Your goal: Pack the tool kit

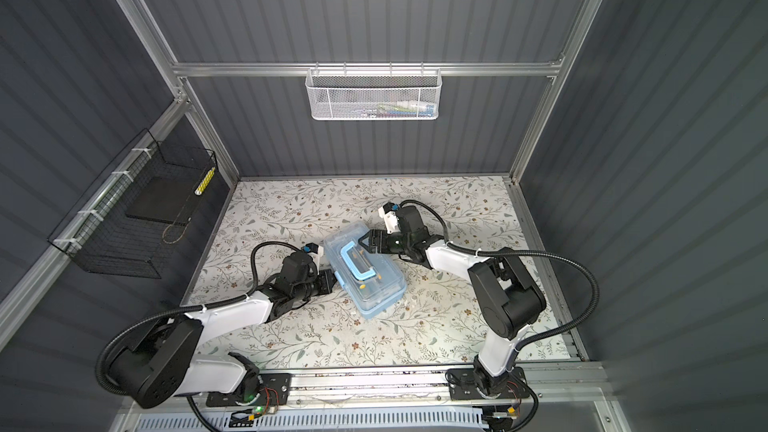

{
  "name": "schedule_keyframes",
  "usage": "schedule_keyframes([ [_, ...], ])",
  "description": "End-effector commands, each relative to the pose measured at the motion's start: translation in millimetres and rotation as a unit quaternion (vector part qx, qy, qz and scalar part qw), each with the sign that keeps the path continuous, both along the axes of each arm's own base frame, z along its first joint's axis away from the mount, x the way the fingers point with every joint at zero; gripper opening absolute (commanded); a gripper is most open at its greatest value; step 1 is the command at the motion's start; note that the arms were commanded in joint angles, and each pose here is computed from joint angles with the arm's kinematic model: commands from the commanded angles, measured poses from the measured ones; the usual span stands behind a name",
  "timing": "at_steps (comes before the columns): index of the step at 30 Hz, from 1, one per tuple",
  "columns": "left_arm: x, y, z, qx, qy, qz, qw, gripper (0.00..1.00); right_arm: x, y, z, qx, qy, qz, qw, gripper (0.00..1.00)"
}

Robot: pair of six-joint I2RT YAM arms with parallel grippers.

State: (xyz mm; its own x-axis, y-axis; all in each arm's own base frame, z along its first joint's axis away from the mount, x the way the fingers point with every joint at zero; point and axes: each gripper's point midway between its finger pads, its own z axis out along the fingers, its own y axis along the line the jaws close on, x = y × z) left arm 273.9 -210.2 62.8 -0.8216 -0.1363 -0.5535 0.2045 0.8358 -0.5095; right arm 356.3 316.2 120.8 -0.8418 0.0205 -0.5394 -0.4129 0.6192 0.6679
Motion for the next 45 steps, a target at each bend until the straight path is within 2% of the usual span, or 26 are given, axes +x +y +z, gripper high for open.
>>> schedule_keyframes([
  [1,9,-4,48,-0.002,-0.065,-0.019,0.998,0.00,-49,-8,-59,-0.048,0.130,0.022,0.990,0.81],
  [3,0,-1,44,-0.007,-0.054,-0.019,0.998,0.00,-48,-10,-58,-0.048,0.129,0.022,0.990,0.81],
  [8,-21,-9,42,-0.074,-0.025,-0.029,0.996,0.00,-45,-11,-57,-0.050,0.125,0.020,0.991,0.81],
  [13,-39,2,17,-0.047,0.013,-0.032,0.998,0.00,-43,-10,-56,-0.047,0.124,0.021,0.991,0.81],
  [17,-46,0,17,-0.085,0.014,-0.029,0.996,0.00,-43,-9,-56,-0.043,0.125,0.021,0.991,0.81],
  [20,-49,-5,22,-0.133,0.000,-0.027,0.991,0.00,-45,-8,-56,-0.033,0.128,0.022,0.991,0.81],
  [29,-41,-10,28,-0.164,-0.030,-0.021,0.986,0.00,-49,-4,-54,-0.012,0.133,0.030,0.991,0.81],
  [38,-37,-19,10,-0.160,-0.013,-0.031,0.987,0.00,-51,-4,-54,-0.010,0.135,0.032,0.990,0.81],
  [45,-23,-24,27,-0.163,-0.043,-0.030,0.985,0.00,-54,-3,-56,-0.008,0.141,0.033,0.989,0.81],
])
